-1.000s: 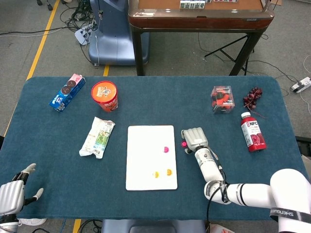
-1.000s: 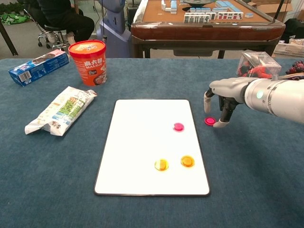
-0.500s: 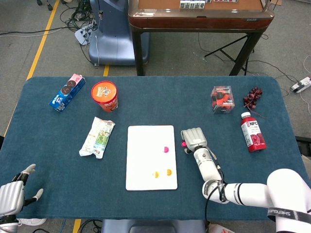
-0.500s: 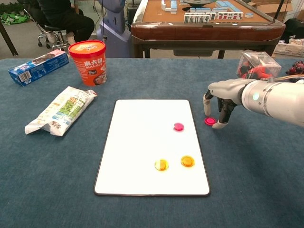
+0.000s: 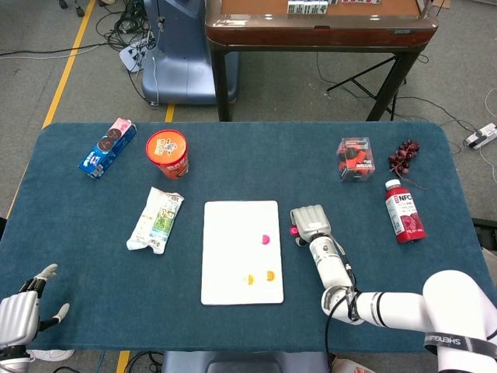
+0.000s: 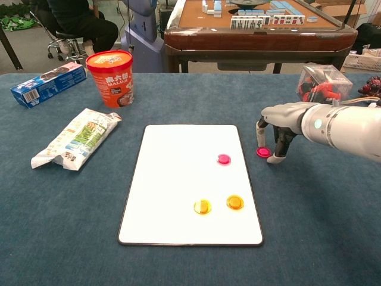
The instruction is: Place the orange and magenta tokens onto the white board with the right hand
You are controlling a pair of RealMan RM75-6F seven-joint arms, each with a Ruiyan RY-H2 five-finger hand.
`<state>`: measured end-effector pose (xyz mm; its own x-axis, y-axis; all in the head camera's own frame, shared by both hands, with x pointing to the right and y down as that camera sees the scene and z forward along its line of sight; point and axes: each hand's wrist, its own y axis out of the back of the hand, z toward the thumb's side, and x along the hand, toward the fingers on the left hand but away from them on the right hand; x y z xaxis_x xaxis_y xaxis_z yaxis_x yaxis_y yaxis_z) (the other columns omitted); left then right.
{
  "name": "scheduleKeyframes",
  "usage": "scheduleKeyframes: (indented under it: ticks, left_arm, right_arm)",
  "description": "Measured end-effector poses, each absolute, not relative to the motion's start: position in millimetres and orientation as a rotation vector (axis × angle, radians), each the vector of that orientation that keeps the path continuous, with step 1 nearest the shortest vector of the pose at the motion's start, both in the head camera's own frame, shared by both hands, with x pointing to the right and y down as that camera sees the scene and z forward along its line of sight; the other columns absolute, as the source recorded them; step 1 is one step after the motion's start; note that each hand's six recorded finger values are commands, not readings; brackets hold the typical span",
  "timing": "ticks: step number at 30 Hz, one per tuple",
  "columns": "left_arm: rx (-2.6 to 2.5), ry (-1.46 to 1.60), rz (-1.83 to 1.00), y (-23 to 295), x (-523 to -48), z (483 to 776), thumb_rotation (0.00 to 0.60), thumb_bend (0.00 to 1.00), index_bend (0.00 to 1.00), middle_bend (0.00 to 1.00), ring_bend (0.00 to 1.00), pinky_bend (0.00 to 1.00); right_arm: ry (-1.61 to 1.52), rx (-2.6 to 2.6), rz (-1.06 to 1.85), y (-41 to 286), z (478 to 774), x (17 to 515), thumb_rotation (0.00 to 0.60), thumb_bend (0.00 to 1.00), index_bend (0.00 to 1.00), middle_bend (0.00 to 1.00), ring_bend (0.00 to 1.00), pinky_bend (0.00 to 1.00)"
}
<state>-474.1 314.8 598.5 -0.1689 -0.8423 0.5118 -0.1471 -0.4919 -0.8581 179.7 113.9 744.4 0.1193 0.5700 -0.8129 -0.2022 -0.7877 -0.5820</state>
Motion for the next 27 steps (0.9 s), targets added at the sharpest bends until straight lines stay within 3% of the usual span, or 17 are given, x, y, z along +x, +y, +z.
scheduleKeyframes:
  ticks: [18, 27]
  left_arm:
    - [-1.574, 1.14, -1.714, 316.2, -473.2, 599.4, 0.6, 0.24, 0.2, 0.3, 0.3, 0.65]
    - [-1.573, 1.139, -1.709, 314.5, -472.3, 599.3, 0.6, 0.24, 0.2, 0.3, 0.31, 0.65]
  right_arm:
    - [-0.384, -1.828, 1.7, 114.4, 743.7, 179.0, 0.6, 0.26, 0.51, 1.0, 1.0, 1.0]
    - [-0.44, -1.836, 1.654, 103.7, 723.2, 178.8, 0.6, 0.26, 0.51, 1.0, 1.0, 1.0]
